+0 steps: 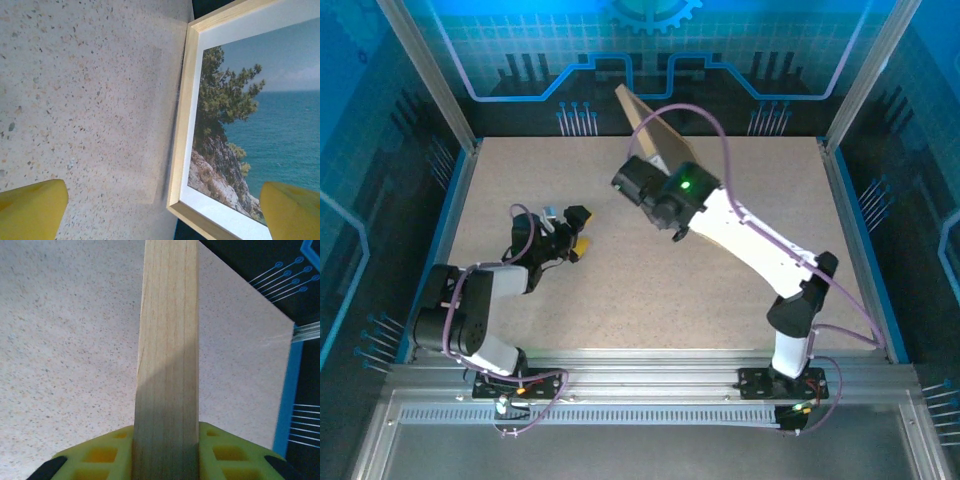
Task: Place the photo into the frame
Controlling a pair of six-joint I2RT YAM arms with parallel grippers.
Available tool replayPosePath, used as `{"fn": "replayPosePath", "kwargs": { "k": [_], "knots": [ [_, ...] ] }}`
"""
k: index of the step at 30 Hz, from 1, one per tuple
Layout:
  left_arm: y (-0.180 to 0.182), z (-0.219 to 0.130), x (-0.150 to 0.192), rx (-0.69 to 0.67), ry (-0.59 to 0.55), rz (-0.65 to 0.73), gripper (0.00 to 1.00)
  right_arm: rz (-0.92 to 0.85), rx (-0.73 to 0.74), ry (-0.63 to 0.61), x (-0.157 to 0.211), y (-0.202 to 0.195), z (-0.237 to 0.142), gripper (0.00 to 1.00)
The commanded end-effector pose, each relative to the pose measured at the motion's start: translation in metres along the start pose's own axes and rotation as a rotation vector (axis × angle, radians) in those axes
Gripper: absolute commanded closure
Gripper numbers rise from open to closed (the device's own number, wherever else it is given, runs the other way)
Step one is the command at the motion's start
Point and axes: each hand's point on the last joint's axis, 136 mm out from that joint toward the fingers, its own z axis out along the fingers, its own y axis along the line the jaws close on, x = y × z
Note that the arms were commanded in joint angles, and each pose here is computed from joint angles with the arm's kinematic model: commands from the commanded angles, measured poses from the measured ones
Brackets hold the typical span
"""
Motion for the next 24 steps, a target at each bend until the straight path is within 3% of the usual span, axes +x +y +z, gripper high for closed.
{"fn": "replayPosePath", "kwargs": {
  "k": [1, 13, 19, 24],
  "knots": [
    [-0.012, 0.004, -0.006, 0.041, 0.001, 0.019, 0.01, 0.053, -0.158, -0.015, 0.001, -0.003, -0.014, 1.00],
    [-0.015, 0.010, -0.008, 0.050, 0.008, 0.011, 0.01, 0.693, -0.640, -0.057, 0.040, -0.057, 0.021, 1.00],
    [-0.018, 0.018, -0.005, 0.049, 0.021, 0.014, 0.01, 0.823, -0.734, -0.044, 0.058, -0.082, 0.039, 1.00],
    [-0.018, 0.025, -0.001, 0.044, 0.037, 0.016, 0.01, 0.868, -0.699, -0.018, 0.077, -0.104, 0.048, 1.00]
  ]
}}
